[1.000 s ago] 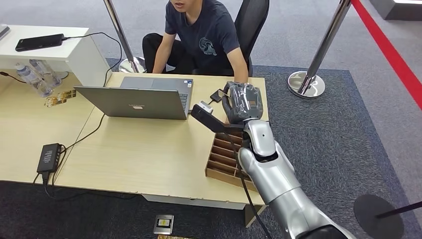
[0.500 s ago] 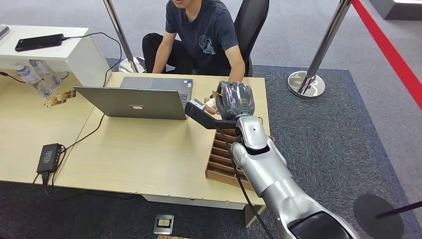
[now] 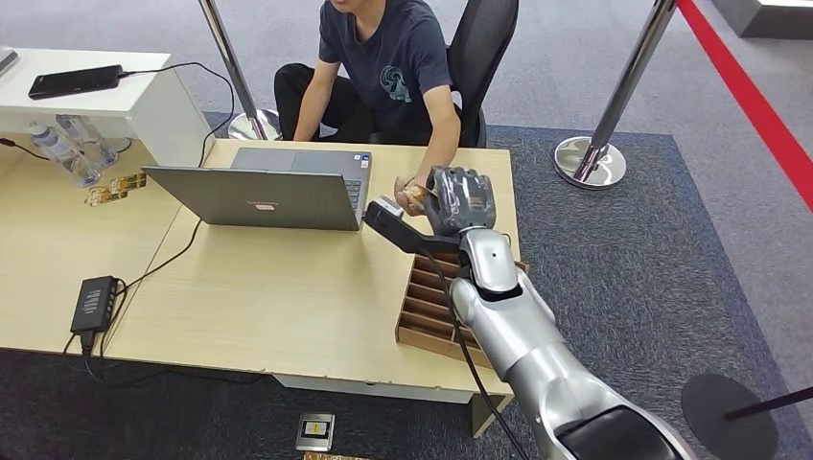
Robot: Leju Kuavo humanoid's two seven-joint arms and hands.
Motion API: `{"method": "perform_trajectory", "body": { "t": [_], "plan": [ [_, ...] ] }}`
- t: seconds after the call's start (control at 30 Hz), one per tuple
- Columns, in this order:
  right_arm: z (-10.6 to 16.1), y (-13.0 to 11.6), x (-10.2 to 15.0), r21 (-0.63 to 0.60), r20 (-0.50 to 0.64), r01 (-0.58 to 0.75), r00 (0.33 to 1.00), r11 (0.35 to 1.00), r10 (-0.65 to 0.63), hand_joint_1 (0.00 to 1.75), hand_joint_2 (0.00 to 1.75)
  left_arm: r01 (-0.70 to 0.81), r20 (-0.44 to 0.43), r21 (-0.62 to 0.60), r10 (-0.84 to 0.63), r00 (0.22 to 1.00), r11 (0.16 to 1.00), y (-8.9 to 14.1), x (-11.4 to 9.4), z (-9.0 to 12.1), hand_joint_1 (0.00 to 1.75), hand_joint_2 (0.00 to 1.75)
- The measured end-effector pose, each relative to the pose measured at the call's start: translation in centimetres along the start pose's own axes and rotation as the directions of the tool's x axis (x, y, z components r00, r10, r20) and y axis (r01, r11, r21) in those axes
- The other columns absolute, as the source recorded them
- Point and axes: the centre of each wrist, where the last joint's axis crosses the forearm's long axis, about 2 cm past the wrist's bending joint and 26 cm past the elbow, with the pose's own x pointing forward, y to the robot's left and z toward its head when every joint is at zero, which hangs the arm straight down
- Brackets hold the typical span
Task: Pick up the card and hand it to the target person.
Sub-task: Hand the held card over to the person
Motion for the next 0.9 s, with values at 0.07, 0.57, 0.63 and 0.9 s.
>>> {"method": "perform_trajectory", "body": {
  "t": [0.07,0.57,0.63,0.9],
  "plan": [
    [0.3,0.3,-0.1,0.009,-0.002,-0.003,1.0,1.0,0.003,1.75,1.75,0.002,-0.001,0.0,-0.002,1.0,1.0,0.0,0.0,0.0,0.0,0.0],
    [2.4,1.9,0.7,0.1,0.012,0.095,0.995,0.991,-0.096,0.0,1.75,-0.008,0.0,-0.004,0.008,1.0,1.0,0.0,0.0,0.0,0.0,0.0],
    [3.1,1.9,0.7,0.076,0.005,0.127,0.992,0.989,-0.128,0.0,1.75,-0.013,-0.004,-0.003,0.013,1.0,1.0,0.0,-0.1,0.0,0.0,0.0],
    [7.7,0.5,0.0,-0.137,-0.022,0.271,0.961,0.953,-0.277,0.0,1.75,-0.052,-0.015,0.014,0.052,0.999,0.999,0.0,-0.3,0.0,0.0,0.0]
  ]
}}
